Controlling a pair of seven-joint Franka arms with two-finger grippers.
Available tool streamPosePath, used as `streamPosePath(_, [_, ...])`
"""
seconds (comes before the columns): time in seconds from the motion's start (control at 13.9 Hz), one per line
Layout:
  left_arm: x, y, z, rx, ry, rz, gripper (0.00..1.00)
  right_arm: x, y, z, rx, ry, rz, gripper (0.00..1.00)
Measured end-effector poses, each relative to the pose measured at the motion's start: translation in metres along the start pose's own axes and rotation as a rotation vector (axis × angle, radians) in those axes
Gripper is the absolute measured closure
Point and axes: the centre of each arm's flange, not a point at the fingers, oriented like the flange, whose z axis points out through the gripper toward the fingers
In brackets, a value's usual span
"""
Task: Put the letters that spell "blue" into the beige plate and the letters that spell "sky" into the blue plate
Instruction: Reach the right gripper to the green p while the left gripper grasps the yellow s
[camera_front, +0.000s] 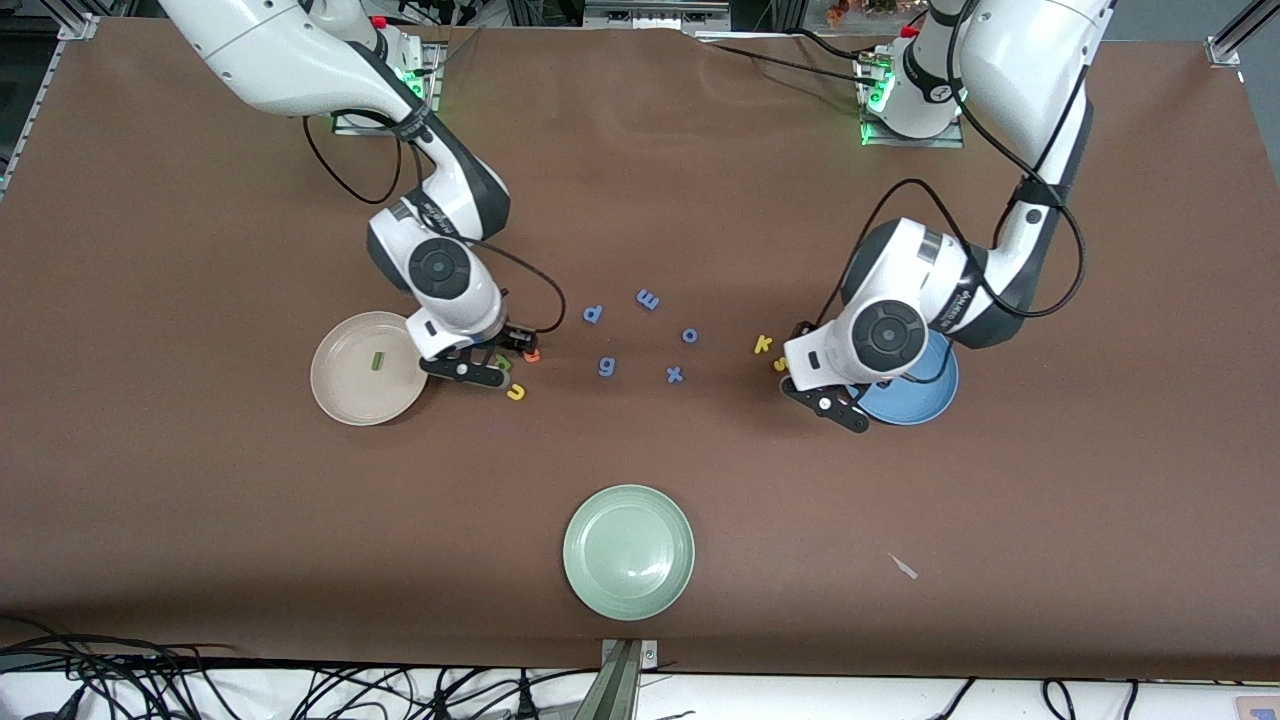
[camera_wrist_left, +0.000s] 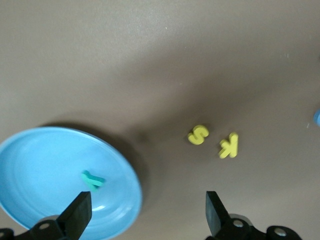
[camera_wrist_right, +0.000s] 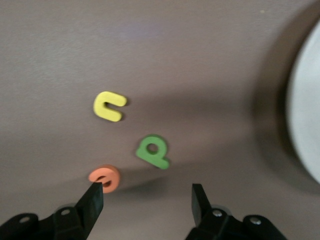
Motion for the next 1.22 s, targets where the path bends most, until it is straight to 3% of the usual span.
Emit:
streamPosePath(0.14, [0.009,0.013,0.013,-0.006,0.038,-0.113,0.00,0.002,0.000,0.005,-0.005,0.008,-0.002,0.20])
streamPosePath(0.5, [0.022,0.043,0.058,-0.025,0.051,-0.400,0.00,0.011,0.009,0.014,-0.012,0.030,-0.010,0.20])
streamPosePath(0.79, [0.020,0.050,0.086,-0.041,0.075,-0.495,0.00,0.011,0.009,0.019,0.013,0.042,-0.019,0.26])
streamPosePath(1.08, [0.017,0.050,0.097,-0.046,0.081,-0.505,0.42,0.011,0.013,0.026,0.024,0.053,-0.020,0.30])
streamPosePath(1.22, [0.016,0.049,0.098,-0.046,0.080,-0.506,0.44,0.010,0.014,0.029,0.020,0.050,-0.022,0.36])
